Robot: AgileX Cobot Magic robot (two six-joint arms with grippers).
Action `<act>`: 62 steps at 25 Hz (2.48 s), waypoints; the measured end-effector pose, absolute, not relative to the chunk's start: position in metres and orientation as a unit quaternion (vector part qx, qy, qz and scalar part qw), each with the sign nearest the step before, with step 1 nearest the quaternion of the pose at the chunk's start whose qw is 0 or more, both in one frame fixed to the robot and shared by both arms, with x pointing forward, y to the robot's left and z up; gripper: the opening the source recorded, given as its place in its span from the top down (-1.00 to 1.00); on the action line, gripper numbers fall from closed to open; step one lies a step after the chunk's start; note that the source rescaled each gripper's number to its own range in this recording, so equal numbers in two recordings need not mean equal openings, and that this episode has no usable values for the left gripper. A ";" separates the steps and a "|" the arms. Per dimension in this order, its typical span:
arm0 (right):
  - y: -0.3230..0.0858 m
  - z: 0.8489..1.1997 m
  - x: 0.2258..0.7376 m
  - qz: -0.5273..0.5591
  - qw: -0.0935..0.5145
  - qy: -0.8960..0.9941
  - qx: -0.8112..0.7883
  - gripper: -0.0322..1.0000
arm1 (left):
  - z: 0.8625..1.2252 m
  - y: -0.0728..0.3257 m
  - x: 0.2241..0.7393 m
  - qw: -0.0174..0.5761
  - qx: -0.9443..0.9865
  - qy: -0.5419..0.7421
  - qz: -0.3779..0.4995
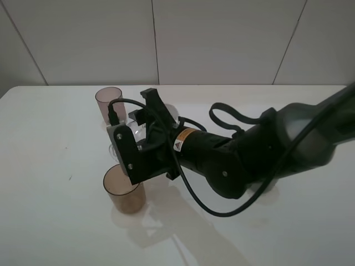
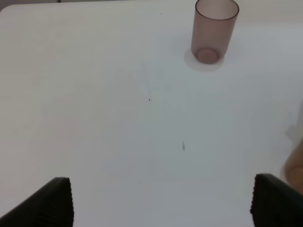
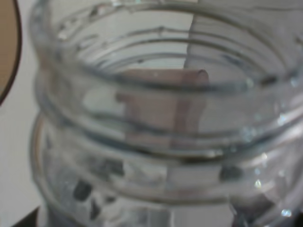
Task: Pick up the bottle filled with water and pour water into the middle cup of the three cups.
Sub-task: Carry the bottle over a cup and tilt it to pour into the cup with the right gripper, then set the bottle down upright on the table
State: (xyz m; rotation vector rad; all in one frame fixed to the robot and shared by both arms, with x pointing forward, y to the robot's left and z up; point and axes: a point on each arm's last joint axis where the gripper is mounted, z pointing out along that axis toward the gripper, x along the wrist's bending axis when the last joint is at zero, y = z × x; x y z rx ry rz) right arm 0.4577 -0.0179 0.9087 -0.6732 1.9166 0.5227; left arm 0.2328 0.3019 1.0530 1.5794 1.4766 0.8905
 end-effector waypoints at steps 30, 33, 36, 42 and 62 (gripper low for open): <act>-0.019 0.894 0.458 0.150 0.587 0.725 -0.328 0.93 | 1.053 0.302 0.233 0.391 0.622 0.581 0.351; -0.019 0.894 0.458 0.149 0.588 0.724 -0.329 0.93 | 1.053 0.302 0.233 0.391 0.622 0.581 0.351; -0.019 0.895 0.459 0.150 0.595 0.719 -0.326 0.93 | 1.053 0.302 0.233 0.391 0.622 0.581 0.351; -0.019 0.897 0.459 0.149 0.604 0.713 -0.324 0.93 | 1.053 0.302 0.233 0.391 0.622 0.581 0.351; -0.014 0.903 0.454 0.141 0.630 0.685 -0.339 0.93 | 1.053 0.302 0.233 0.391 0.622 0.581 0.351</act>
